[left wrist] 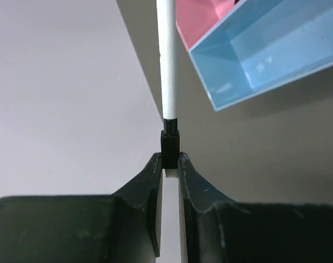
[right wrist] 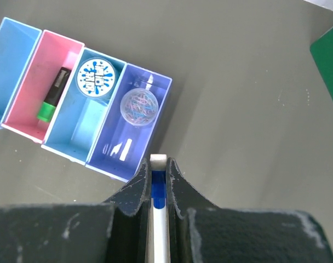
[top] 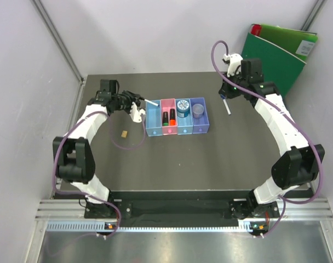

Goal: Sort the stationery into containers
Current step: Pick up the pen from the center of the board.

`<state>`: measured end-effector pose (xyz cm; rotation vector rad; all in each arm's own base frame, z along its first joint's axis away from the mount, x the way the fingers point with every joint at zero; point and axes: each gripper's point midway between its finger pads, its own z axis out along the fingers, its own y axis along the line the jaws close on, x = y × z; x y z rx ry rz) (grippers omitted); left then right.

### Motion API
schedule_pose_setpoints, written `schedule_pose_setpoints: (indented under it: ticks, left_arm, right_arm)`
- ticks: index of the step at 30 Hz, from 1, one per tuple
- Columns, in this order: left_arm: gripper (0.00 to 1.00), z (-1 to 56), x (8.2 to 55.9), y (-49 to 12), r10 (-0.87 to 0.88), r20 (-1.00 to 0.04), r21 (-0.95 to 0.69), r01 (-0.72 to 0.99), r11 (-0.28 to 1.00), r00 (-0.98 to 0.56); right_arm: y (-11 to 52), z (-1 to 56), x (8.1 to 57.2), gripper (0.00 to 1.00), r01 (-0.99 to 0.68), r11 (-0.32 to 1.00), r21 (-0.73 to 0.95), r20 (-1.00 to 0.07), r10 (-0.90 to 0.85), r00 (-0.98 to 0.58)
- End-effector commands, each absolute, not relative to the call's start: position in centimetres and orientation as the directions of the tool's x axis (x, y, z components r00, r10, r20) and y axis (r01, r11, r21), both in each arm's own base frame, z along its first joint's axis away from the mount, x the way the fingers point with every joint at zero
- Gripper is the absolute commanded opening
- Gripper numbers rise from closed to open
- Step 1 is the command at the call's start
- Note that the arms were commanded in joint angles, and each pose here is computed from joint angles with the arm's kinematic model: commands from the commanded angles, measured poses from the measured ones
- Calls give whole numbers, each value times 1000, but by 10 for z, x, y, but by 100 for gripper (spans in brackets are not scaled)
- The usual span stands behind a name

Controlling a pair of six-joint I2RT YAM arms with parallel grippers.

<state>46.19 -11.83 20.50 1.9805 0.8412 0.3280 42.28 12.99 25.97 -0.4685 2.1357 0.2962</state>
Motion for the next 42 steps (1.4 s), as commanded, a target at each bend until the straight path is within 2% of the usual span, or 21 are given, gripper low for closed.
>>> schedule_pose_setpoints:
  ticks: [1, 8, 12, 16, 20, 23, 33, 42]
  left_arm:
    - [0, 225, 463, -158, 232, 366, 794, -173, -583, 901]
    - [0, 219, 467, -182, 174, 382, 830, -254, -497, 908]
    - [0, 221, 450, -182, 163, 381, 845, -271, -461, 910]
    - [0, 226, 421, -175, 163, 373, 862, -277, -424, 913]
    - [0, 229, 387, -162, 173, 331, 890, -246, -383, 927]
    - [0, 248, 363, -157, 172, 348, 900, -277, -338, 922]
    - [0, 267, 328, -136, 212, 355, 913, -290, -285, 911]
    - [0, 275, 320, -126, 234, 360, 917, -297, -265, 903]
  right_arm:
    - [145, 282, 426, 4, -461, 884, 75, -864, -174, -473]
    - [205, 296, 436, 7, -573, 791, 216, -885, -89, -457]
    - [250, 297, 442, 8, -632, 717, 293, -884, -49, -465]
    - [306, 272, 456, 7, -659, 650, 378, -849, -40, -527]
    - [349, 276, 473, 6, -695, 610, 381, -869, -20, -494]
    - [379, 270, 477, 6, -714, 581, 392, -872, -13, -490]
    - [466, 238, 454, 4, -759, 478, 443, -858, -21, -514]
    - [481, 198, 454, 4, -754, 499, 427, -848, -68, -526]
